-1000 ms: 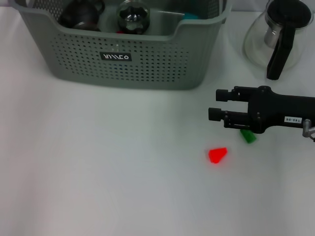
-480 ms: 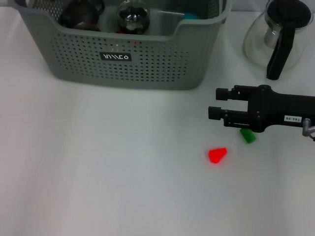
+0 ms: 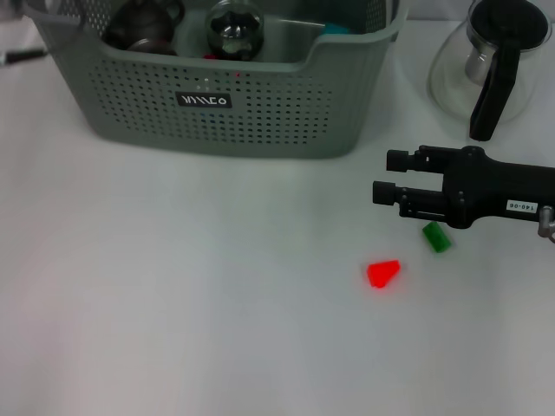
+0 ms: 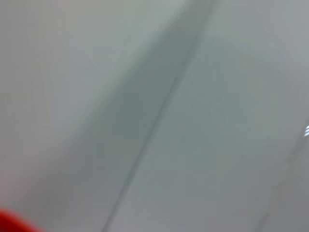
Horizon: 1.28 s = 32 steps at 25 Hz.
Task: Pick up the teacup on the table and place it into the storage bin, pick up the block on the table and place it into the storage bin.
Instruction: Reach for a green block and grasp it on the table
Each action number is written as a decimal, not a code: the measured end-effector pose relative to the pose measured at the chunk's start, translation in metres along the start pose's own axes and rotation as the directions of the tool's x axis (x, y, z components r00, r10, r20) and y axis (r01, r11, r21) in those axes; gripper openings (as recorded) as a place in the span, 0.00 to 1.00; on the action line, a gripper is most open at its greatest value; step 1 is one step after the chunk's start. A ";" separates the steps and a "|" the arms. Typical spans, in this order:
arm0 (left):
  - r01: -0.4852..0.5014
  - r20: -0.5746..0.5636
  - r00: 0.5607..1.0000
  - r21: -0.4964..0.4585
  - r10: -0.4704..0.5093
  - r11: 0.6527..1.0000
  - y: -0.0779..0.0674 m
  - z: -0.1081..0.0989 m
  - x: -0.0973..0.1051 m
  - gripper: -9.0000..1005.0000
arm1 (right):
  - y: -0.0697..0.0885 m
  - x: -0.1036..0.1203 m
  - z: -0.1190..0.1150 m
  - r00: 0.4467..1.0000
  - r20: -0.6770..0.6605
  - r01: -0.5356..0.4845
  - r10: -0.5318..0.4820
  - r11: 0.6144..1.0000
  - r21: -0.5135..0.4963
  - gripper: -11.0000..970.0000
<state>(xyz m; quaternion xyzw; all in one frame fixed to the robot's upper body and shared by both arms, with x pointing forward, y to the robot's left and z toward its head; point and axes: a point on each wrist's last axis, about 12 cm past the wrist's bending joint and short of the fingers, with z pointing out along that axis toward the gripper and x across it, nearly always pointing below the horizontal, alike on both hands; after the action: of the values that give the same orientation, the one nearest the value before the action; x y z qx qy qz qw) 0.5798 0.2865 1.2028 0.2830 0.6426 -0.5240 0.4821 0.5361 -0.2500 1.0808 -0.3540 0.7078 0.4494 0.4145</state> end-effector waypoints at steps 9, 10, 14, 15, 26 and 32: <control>-0.217 -0.106 0.969 0.082 0.225 0.973 -0.027 -0.031 0.099 0.88 | -0.001 -0.001 0.001 1.000 -0.002 0.001 -0.001 1.000 0.002 0.70; -0.220 -0.114 0.967 0.076 0.228 0.972 -0.028 -0.032 0.111 0.88 | -0.001 -0.001 0.001 1.000 -0.001 0.000 0.000 1.000 0.002 0.70; -0.222 -0.113 0.967 0.074 0.229 0.972 -0.034 -0.031 0.139 0.88 | 0.005 -0.001 0.002 1.000 -0.012 0.008 -0.009 0.999 -0.045 0.70; -0.218 -0.111 0.968 0.075 0.225 0.973 -0.035 -0.031 0.142 0.88 | 0.008 -0.002 0.002 1.000 -0.017 0.017 -0.018 0.997 -0.075 0.70; -0.157 -0.106 0.982 0.029 0.159 0.987 -0.039 -0.029 0.162 0.88 | 0.020 -0.063 -0.006 0.959 -0.253 0.082 -0.127 0.980 -0.179 0.70; -0.147 -0.097 0.984 0.014 0.148 0.989 -0.040 -0.030 0.166 0.88 | 0.022 -0.099 0.007 0.840 -0.528 0.061 -0.124 0.989 -0.134 0.70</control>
<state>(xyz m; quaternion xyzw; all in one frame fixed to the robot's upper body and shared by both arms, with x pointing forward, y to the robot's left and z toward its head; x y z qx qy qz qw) 0.4730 0.2797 1.0666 0.3568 0.6410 -0.4744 0.4866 0.5592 -0.2235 1.1761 -0.5215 0.7509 0.3515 0.2017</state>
